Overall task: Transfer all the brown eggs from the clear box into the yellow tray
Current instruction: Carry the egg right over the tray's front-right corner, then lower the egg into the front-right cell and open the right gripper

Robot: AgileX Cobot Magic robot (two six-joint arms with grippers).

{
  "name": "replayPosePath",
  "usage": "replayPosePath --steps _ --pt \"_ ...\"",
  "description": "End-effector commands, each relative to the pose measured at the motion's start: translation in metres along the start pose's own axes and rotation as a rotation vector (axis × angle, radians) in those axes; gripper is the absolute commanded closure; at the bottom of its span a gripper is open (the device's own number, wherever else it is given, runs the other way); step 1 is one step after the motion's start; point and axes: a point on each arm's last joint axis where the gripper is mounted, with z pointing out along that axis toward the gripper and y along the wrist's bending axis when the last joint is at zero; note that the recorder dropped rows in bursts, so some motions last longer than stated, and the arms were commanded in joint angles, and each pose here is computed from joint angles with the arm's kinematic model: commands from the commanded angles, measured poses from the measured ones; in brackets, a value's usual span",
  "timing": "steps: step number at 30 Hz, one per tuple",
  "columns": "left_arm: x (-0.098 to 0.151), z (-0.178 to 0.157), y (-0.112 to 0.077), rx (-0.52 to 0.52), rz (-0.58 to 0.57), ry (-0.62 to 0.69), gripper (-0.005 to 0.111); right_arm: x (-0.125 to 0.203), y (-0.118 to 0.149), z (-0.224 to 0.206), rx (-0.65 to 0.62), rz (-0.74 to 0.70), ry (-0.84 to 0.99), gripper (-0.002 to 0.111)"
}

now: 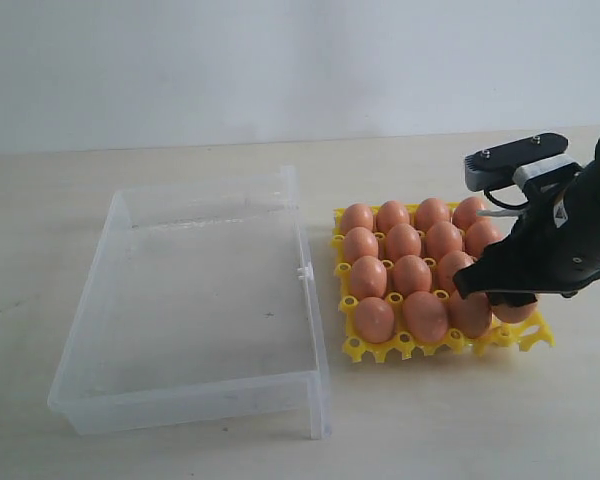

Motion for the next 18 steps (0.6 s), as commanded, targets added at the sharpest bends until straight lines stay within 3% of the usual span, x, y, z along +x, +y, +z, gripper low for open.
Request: replayPosePath --steps 1,18 --pt "-0.0024 -0.0009 -0.0001 0.003 0.0 -0.019 0.107 0.0003 -0.0074 0.0034 0.007 0.01 -0.025 0.108" --pt "-0.0024 -0.0009 -0.0001 0.003 0.0 -0.019 0.107 -0.0009 -0.013 0.0055 0.006 0.032 -0.057 0.108"
